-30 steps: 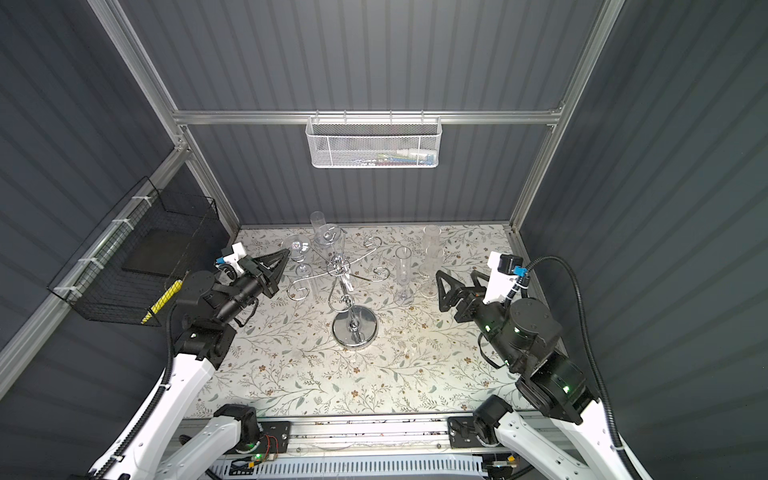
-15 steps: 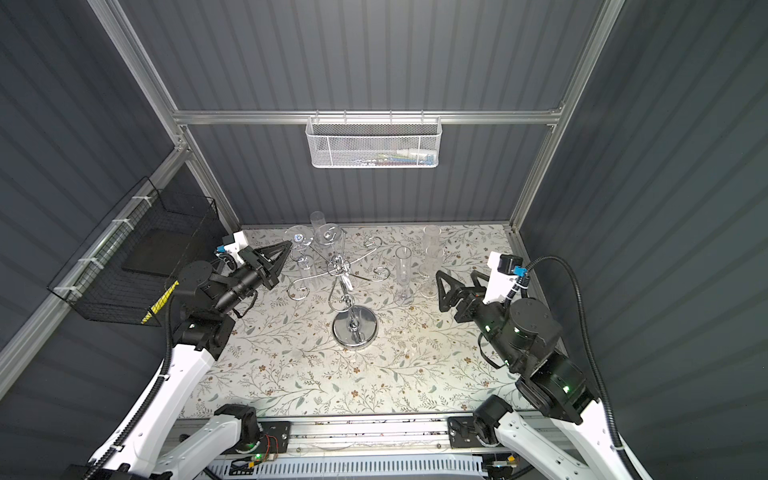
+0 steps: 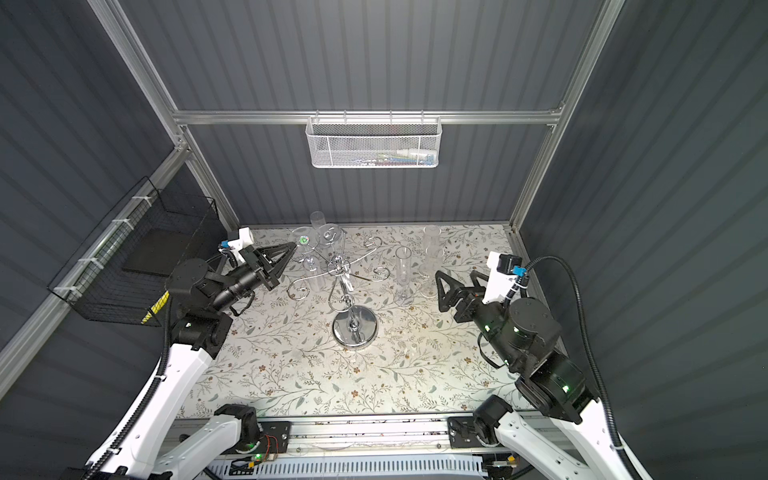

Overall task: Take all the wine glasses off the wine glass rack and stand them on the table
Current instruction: 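Close the left gripper on the foot of a flute hanging on the rack, then lift the flute off the rack with the left gripper while the right gripper approaches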

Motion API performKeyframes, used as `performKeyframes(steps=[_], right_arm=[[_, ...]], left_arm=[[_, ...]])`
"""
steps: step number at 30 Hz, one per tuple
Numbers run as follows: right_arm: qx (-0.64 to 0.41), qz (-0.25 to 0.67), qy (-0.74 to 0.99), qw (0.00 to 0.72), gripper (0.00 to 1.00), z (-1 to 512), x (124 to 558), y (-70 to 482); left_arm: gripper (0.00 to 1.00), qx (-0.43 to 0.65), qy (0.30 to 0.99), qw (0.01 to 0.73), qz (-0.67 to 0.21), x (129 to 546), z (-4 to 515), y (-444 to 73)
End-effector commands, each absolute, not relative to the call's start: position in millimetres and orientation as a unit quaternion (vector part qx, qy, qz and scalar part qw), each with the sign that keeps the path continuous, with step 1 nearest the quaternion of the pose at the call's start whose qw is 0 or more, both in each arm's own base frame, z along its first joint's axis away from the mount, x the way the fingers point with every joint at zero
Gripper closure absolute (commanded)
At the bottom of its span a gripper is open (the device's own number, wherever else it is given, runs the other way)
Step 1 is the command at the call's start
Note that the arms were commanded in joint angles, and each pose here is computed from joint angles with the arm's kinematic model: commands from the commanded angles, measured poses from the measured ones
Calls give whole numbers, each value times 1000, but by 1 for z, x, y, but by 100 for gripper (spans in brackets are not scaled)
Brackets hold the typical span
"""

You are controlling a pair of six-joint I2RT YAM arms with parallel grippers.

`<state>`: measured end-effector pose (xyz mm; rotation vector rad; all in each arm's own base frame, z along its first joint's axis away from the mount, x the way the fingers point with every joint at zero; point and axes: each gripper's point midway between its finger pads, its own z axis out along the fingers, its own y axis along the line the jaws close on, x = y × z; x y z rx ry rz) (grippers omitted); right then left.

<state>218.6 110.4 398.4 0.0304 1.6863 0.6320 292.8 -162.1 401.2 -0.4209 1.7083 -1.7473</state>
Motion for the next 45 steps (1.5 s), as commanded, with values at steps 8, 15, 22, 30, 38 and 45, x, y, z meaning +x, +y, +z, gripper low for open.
performKeyframes(steps=[8, 15, 22, 30, 38, 45], right_arm=[[6, 281, 728, 625, 1, 403, 215, 111], [2, 282, 728, 625, 1, 403, 212, 110], [-2, 288, 731, 619, 1, 403, 210, 112], [18, 301, 735, 608, 1, 414, 213, 114], [-51, 361, 719, 591, 1, 454, 214, 153], [-134, 427, 682, 579, 1, 498, 203, 190]], left_arm=[[100, -130, 655, 327, -669, 259, 413, -162], [100, -161, 663, 342, -646, 243, 405, -150], [100, -167, 705, 394, -566, 227, 400, -131], [100, -96, 763, 476, -427, 224, 414, -110], [100, 128, 738, 574, -330, 228, 478, -125], [100, 307, 666, 616, -286, 216, 500, -155]])
